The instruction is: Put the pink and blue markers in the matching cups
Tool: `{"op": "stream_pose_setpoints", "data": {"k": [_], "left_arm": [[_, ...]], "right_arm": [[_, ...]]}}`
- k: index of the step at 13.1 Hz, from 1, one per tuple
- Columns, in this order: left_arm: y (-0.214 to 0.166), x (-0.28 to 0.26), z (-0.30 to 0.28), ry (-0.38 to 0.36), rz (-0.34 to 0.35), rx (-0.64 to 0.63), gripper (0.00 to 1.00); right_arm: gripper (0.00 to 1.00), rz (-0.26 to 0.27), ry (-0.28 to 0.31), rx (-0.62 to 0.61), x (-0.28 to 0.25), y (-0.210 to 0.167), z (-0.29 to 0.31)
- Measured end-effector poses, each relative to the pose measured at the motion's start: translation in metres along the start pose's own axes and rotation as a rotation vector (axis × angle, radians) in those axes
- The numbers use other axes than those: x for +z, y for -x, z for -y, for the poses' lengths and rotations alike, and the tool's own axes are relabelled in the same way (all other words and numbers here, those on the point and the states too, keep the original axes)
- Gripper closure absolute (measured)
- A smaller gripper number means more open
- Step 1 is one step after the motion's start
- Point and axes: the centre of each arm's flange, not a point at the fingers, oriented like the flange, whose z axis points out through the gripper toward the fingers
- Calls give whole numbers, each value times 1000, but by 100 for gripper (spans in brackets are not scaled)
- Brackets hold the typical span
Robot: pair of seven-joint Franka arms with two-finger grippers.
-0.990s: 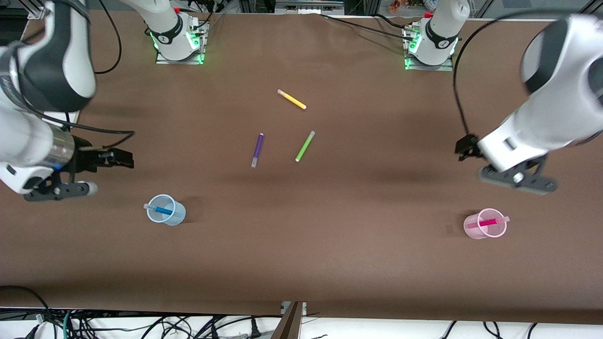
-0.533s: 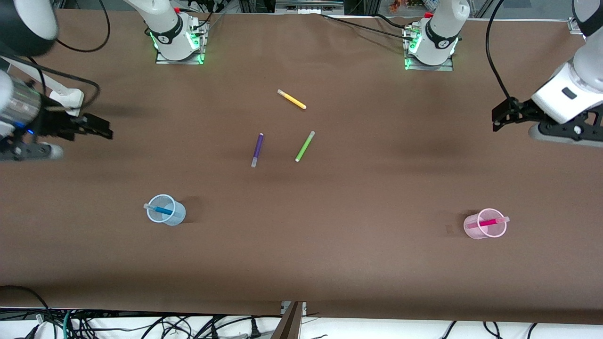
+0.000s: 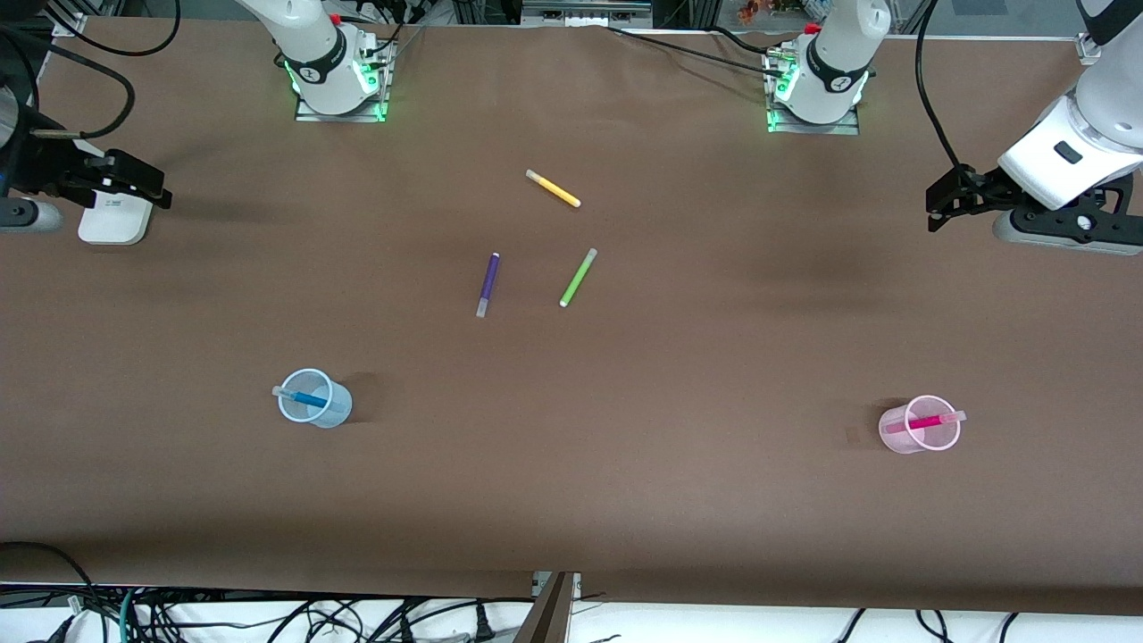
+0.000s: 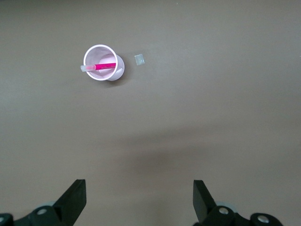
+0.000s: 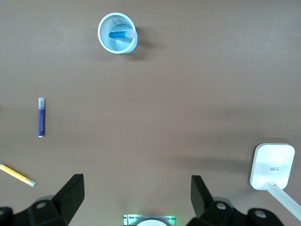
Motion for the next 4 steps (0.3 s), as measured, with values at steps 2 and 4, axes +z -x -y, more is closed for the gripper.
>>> {"op": "stream_pose_setpoints", "data": {"k": [2, 4], "left_arm": [[-1, 3, -2, 34, 6, -4, 0], [-2, 4, -2, 38, 8, -5, 0]], "right_arm": [[0, 7, 5, 0, 4, -5, 0], [0, 6, 7, 0, 4, -8, 0]]}}
